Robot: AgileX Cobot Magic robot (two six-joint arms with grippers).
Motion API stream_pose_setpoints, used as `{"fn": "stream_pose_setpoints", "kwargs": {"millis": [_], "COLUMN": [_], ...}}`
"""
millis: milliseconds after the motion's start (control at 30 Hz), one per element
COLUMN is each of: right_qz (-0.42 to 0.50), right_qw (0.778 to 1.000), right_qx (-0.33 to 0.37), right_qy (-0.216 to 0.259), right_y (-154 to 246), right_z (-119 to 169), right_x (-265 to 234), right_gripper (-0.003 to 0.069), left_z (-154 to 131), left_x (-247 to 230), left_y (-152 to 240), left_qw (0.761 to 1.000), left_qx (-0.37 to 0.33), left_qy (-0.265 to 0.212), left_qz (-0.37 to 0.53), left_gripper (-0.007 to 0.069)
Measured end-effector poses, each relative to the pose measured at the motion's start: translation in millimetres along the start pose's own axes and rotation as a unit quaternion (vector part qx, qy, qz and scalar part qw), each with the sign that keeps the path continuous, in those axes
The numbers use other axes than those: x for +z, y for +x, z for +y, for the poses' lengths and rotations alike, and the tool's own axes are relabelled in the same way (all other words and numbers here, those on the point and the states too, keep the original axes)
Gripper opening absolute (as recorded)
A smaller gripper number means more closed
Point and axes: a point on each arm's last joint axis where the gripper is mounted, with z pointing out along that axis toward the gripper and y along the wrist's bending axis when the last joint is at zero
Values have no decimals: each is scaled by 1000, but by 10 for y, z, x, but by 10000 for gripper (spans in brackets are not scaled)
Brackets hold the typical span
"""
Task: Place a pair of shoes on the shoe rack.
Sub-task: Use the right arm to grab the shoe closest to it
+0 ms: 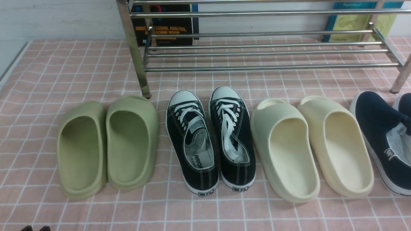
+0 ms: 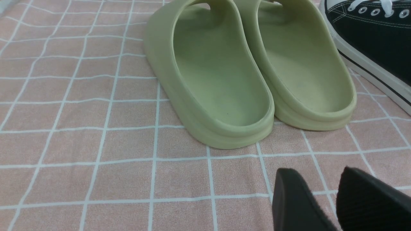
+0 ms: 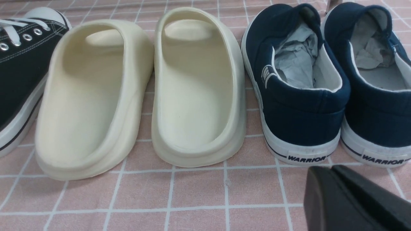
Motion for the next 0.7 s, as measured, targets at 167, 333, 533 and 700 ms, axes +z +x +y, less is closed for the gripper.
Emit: {"fn": "stream_pose_setpoints", "kwargs": {"millis": [167, 333, 533, 700], "right_qz": [0, -23, -240, -428], "right_qw": [1000, 999, 970, 903], "right_qx": [-16, -25, -29, -30], "right_qy": [6, 8, -5, -19], "right_y": [-1, -28, -402, -681], "right_z": [-12, -16, 20, 51], "right_x": [0, 6, -94, -323], "right_gripper": [29, 32, 41, 48], "left_z": [0, 0, 0, 0], "left_x": [0, 0, 0, 0], "left_y": [0, 0, 0, 0], "left_qw": [1000, 1000, 1000, 1000], "left_qx": [0, 0, 0, 0], "left_qy": [0, 0, 0, 0], "left_qz": [0, 0, 0, 0], "left_gripper": [239, 239, 239, 239]}}
